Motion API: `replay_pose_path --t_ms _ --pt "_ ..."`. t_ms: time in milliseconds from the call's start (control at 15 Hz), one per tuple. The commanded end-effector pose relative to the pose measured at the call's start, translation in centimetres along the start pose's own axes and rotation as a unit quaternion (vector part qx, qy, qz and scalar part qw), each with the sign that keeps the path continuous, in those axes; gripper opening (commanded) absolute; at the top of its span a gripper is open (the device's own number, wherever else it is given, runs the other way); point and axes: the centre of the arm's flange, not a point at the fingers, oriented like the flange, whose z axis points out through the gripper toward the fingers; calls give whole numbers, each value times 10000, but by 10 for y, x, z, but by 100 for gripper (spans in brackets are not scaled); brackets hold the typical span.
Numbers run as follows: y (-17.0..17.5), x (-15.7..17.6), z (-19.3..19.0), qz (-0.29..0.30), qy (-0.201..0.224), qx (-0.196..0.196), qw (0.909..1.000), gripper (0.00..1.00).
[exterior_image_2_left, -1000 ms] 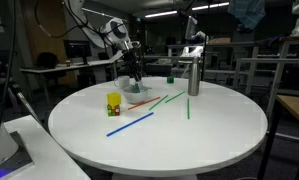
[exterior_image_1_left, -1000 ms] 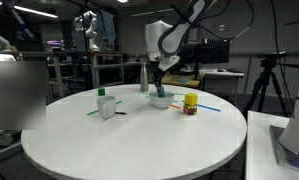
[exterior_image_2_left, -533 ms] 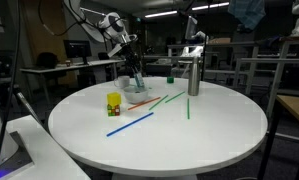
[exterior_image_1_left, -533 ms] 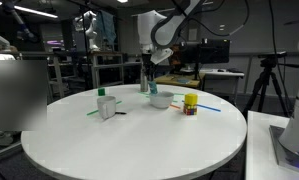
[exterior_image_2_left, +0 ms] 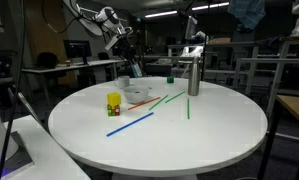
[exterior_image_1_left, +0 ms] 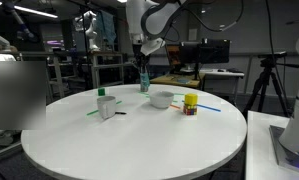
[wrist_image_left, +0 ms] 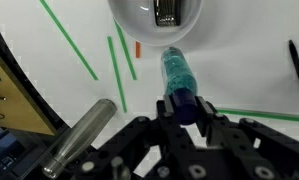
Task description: Put the bottle in the bowl on the table
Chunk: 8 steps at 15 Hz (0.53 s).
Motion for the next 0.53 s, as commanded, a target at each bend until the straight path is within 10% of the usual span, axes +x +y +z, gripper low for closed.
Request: replay_pose_path --t_ms 0,467 --pt "-13 15 -17 45 54 -116 9999 7" --pt "-41 7 -24 69 -300 626 9976 7"
